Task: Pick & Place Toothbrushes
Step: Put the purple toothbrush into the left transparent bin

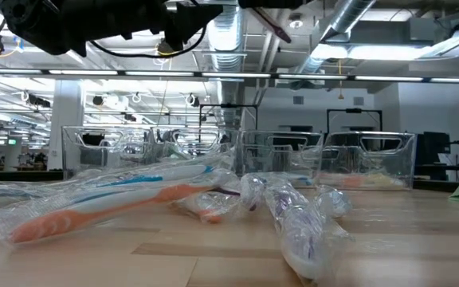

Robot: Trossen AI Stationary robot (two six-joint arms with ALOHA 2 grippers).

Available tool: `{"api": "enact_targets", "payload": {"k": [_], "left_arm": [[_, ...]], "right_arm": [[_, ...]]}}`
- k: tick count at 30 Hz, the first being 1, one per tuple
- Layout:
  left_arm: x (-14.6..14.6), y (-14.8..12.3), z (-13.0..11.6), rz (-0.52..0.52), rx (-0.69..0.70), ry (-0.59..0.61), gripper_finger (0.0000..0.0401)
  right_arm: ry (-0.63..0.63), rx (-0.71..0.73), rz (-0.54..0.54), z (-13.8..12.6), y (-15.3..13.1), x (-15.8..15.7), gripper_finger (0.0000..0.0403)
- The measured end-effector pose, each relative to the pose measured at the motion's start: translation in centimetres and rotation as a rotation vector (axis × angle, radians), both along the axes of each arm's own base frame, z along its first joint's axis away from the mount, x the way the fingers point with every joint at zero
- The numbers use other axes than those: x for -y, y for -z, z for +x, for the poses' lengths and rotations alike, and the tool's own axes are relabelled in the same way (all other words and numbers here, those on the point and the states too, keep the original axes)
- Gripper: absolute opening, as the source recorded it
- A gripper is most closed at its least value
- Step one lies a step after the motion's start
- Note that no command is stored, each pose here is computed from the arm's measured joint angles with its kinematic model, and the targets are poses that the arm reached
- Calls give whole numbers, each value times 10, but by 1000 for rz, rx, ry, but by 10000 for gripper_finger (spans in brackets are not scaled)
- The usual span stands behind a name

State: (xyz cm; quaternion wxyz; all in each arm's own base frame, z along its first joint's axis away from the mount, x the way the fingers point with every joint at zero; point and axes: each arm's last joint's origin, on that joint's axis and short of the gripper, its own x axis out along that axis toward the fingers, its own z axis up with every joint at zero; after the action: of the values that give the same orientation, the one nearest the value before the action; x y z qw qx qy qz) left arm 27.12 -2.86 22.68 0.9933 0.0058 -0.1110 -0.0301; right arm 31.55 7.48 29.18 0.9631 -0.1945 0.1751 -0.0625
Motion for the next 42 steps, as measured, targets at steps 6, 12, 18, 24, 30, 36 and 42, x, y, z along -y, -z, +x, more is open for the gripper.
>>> {"api": "enact_targets", "payload": {"k": [6, 12, 18, 24, 30, 36, 42], "left_arm": [[-4, -6, -1, -15, 59, -44, 324], [-14, -6, 0, -22, 59, -80, 319], [-15, -5, 0, -21, 52, -83, 302], [-15, -5, 0, -21, 47, -83, 296], [-15, -4, 0, 32, 46, -104, 296], [-16, -4, 0, 34, 38, -128, 290], [-17, -4, 0, 96, 35, -181, 219]], "right_arm": [[-9, -29, -5, 9, 10, 7, 10], [-9, -48, -51, 22, 26, 7, 10], [77, -11, -105, 25, 25, 9, 10], [100, 14, -136, 24, 20, 9, 10], [87, 15, -159, 24, 19, 7, 10], [77, 26, -186, 25, 18, 6, 10], [76, 16, -211, 25, 18, 8, 14]]}}
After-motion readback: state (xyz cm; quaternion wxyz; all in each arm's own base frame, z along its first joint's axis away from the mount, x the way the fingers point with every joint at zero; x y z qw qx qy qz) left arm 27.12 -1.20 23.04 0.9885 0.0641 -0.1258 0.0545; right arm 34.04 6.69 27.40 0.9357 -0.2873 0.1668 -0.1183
